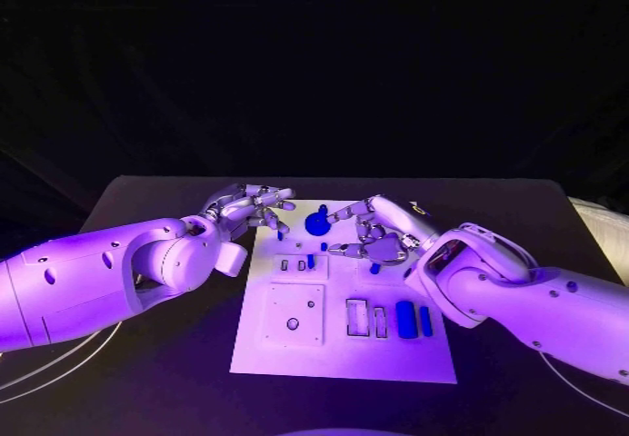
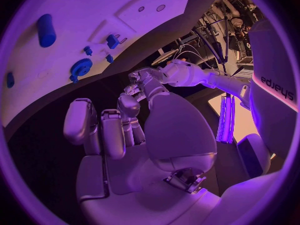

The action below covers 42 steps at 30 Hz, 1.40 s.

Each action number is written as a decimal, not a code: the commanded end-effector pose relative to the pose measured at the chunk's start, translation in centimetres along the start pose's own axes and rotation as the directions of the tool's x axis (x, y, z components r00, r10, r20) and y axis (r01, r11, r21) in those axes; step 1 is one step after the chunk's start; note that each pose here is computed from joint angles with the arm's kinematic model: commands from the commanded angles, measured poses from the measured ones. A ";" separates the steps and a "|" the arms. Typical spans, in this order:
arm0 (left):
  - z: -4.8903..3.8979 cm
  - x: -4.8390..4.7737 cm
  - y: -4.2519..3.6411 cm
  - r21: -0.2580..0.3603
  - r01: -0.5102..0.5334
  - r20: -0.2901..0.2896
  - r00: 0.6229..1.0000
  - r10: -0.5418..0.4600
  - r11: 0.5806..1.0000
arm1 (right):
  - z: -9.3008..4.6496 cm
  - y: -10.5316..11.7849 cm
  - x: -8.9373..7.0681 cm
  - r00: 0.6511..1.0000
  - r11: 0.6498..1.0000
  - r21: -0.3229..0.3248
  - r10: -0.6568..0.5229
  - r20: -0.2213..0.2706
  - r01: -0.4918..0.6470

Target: Assemble the parts on the task board

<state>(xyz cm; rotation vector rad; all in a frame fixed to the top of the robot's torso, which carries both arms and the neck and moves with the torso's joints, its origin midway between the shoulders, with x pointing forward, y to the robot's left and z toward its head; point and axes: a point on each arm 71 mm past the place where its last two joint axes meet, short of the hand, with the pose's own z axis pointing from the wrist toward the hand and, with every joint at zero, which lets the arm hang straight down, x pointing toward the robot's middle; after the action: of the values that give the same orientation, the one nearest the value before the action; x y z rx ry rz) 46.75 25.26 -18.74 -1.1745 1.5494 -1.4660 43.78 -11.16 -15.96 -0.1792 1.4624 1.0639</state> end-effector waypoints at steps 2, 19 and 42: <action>0.28 0.00 0.16 -0.115 -0.194 -0.098 0.978 0.184 0.974 | -1.2 0.0 -1.6 0.994 0.995 -0.005 0.104 -0.028 -0.104; 1.72 1.25 -3.39 -0.373 -0.805 -0.398 0.588 0.704 0.461 | -4.5 -4.7 -6.8 0.974 0.959 0.192 0.185 0.133 -0.208; 7.11 5.38 -3.68 -0.310 -0.936 -0.470 0.305 0.828 0.169 | -5.0 -6.6 -7.3 0.975 0.941 0.273 0.163 0.148 -0.199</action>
<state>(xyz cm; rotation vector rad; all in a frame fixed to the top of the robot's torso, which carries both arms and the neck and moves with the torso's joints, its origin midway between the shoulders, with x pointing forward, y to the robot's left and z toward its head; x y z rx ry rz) 51.83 17.73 -15.42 -0.1386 2.2803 -0.3237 46.32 -21.75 -13.84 0.2237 1.5170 0.9822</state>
